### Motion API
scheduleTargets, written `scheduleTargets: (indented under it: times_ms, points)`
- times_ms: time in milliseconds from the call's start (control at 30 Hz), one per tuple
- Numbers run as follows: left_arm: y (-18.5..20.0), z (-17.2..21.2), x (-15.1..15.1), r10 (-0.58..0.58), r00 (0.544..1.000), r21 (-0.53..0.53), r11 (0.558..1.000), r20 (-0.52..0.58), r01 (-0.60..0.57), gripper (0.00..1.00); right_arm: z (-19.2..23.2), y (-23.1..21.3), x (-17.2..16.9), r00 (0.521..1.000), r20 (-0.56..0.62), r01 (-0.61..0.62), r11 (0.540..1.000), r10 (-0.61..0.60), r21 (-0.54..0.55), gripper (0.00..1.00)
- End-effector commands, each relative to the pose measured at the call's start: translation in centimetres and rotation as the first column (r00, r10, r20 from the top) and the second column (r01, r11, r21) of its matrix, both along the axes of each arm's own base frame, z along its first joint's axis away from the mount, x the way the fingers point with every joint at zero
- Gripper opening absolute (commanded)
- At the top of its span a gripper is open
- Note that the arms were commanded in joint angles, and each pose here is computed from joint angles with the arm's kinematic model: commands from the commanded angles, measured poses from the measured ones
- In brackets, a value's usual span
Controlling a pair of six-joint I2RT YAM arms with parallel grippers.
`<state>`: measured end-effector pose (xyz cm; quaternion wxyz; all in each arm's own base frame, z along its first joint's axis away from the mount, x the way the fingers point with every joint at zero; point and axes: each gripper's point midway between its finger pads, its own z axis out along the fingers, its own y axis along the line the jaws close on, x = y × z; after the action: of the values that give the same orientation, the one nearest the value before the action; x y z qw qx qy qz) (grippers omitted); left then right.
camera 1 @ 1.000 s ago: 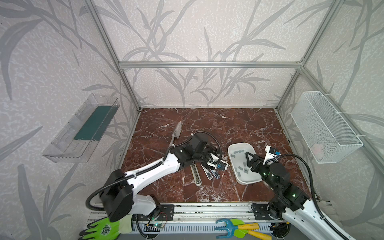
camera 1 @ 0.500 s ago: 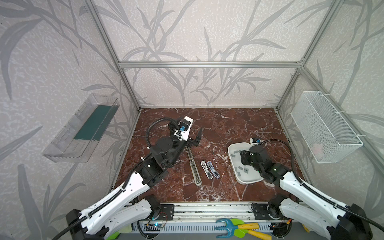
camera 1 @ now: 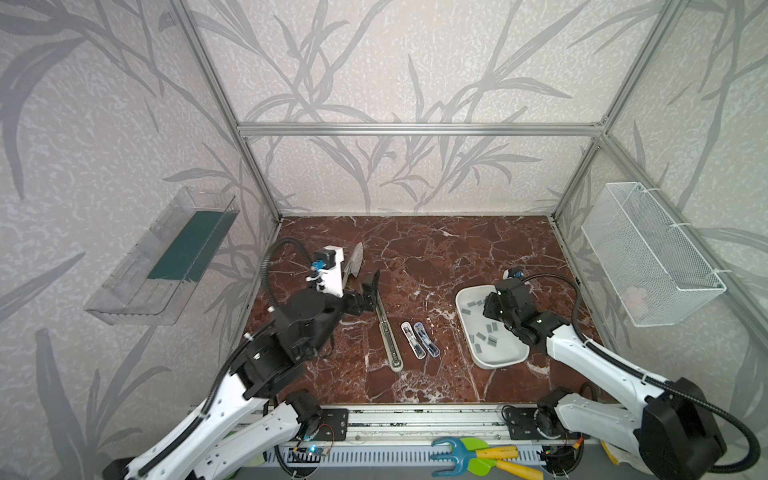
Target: Load the staples into the stapler
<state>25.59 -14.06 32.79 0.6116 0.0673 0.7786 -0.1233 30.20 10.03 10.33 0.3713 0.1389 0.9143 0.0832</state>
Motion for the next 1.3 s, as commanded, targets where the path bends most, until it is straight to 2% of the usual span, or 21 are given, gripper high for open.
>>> scheduleTargets:
  times_ms: [0, 67, 167, 200, 333, 400, 533, 667, 933, 1267]
  points:
    - [3.0, -4.2, 2.4, 0.215, 0.977, 0.258, 0.943, 0.009, -0.210, 0.99, -1.6, -1.3, 0.2, 0.997, -0.072, -0.012, 0.992, 0.002, -0.127, 0.38]
    - [3.6, -6.5, 2.9, 0.263, 0.965, 0.293, 0.922, -0.001, -0.252, 0.99, -2.8, -1.6, 0.2, 0.991, -0.131, -0.027, 0.987, 0.006, -0.160, 0.37]
    - [2.1, -9.0, 3.6, 0.165, 0.985, 0.207, 0.966, -0.042, -0.153, 0.99, -4.1, -1.2, 0.4, 0.980, -0.194, -0.075, 0.983, 0.041, -0.170, 0.37]
    - [1.9, -9.2, 3.8, 0.141, 0.989, 0.186, 0.974, -0.046, -0.130, 0.99, -4.7, -1.1, 0.4, 0.975, -0.213, -0.094, 0.980, 0.056, -0.173, 0.37]
    - [4.5, -8.6, 4.9, 0.249, 0.968, 0.174, 0.955, -0.030, -0.240, 0.99, -5.8, -1.1, 0.5, 0.951, -0.300, -0.128, 0.974, 0.068, -0.185, 0.36]
    - [4.0, -8.7, 5.0, 0.210, 0.977, 0.157, 0.967, -0.042, -0.201, 0.99, -5.7, -1.2, 0.6, 0.943, -0.328, -0.133, 0.971, 0.061, -0.200, 0.35]
    - [3.9, -8.5, 5.2, 0.200, 0.979, 0.165, 0.967, -0.032, -0.192, 0.99, -6.1, -2.1, 0.8, 0.934, -0.355, -0.107, 0.970, 0.024, -0.217, 0.35]
    - [4.3, -8.3, 5.3, 0.216, 0.976, 0.171, 0.963, -0.027, -0.209, 0.99, -7.3, -2.5, 0.7, 0.919, -0.394, -0.088, 0.985, 0.022, -0.150, 0.33]
    - [4.5, -8.2, 5.4, 0.225, 0.974, 0.174, 0.960, -0.013, -0.219, 0.99, -8.0, -2.4, 0.9, 0.905, -0.424, -0.098, 0.989, 0.041, -0.114, 0.33]
    - [4.5, -8.5, 5.4, 0.218, 0.976, 0.174, 0.961, -0.010, -0.213, 0.99, -8.5, -2.3, 1.8, 0.888, -0.460, -0.099, 0.987, 0.031, -0.125, 0.30]
